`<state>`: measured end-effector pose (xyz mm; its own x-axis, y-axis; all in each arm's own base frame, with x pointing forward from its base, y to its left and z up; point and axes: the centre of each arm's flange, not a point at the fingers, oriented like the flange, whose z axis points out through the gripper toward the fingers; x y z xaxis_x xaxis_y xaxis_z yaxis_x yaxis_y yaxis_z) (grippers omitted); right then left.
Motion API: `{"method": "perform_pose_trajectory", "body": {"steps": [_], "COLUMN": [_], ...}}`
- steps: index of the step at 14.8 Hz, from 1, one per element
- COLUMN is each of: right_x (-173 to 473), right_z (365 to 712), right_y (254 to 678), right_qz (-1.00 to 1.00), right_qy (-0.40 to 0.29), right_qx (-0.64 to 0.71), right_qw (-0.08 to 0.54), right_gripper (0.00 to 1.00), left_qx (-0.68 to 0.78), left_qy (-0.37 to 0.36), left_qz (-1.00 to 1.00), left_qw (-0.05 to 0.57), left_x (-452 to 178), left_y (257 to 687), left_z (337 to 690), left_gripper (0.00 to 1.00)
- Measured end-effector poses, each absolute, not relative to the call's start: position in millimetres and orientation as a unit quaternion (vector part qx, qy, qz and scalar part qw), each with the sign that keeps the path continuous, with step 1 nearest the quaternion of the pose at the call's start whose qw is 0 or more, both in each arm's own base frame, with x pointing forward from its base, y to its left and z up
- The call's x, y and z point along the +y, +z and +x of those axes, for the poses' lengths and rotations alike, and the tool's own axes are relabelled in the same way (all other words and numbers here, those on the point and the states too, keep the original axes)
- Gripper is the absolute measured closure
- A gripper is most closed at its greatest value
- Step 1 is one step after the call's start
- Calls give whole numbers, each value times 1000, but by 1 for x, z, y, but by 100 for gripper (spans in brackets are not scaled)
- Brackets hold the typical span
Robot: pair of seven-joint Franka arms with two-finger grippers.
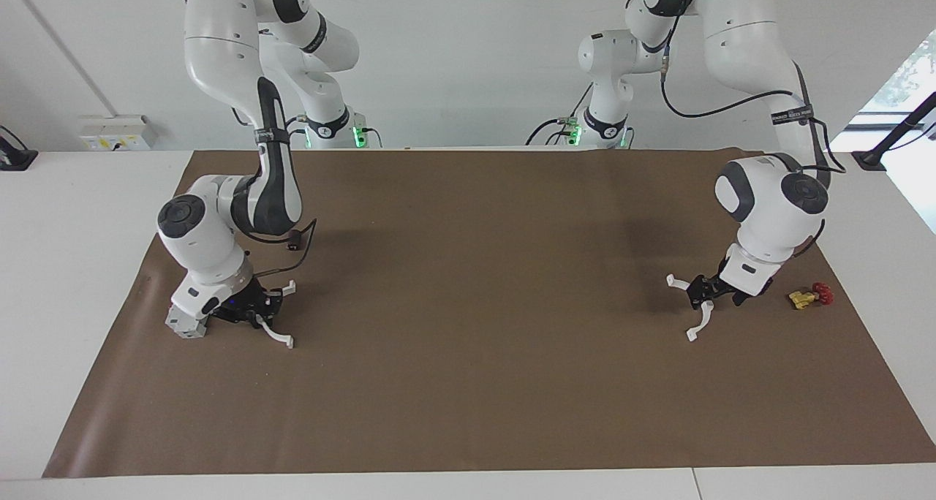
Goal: Assemble drain pipe with both arms
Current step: 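Grasp the clamp half with the right gripper while the left gripper grasps the other, then lift both clamp halves and carry them toward each other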
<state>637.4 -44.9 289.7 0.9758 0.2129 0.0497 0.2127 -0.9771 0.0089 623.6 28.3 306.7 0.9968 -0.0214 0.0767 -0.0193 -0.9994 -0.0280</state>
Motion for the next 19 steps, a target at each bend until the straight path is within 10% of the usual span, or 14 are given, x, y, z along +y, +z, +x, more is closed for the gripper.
{"method": "perform_pose_trajectory", "body": {"steps": [2,7,11,19], "right_x": [-20,170,309,376], "right_z": [647,674,654,634], "right_y": [305,391,372,334], "right_qz": [992,993,994,994], "right_qy": [26,39,32,15], "right_qx": [124,104,88,95], "right_qw": [-7,-48,-61,-54], "right_gripper": [79,79,79,79], "left_qx": [10,11,10,34], "left_qy": [-39,-41,-50,-47], "left_qz": [-999,-999,-999,-998], "left_qw": [14,14,14,10], "left_x": [28,28,29,-3], "left_y": [307,308,319,397], "left_z": [624,624,625,630], "left_gripper": [26,80,80,80]}}
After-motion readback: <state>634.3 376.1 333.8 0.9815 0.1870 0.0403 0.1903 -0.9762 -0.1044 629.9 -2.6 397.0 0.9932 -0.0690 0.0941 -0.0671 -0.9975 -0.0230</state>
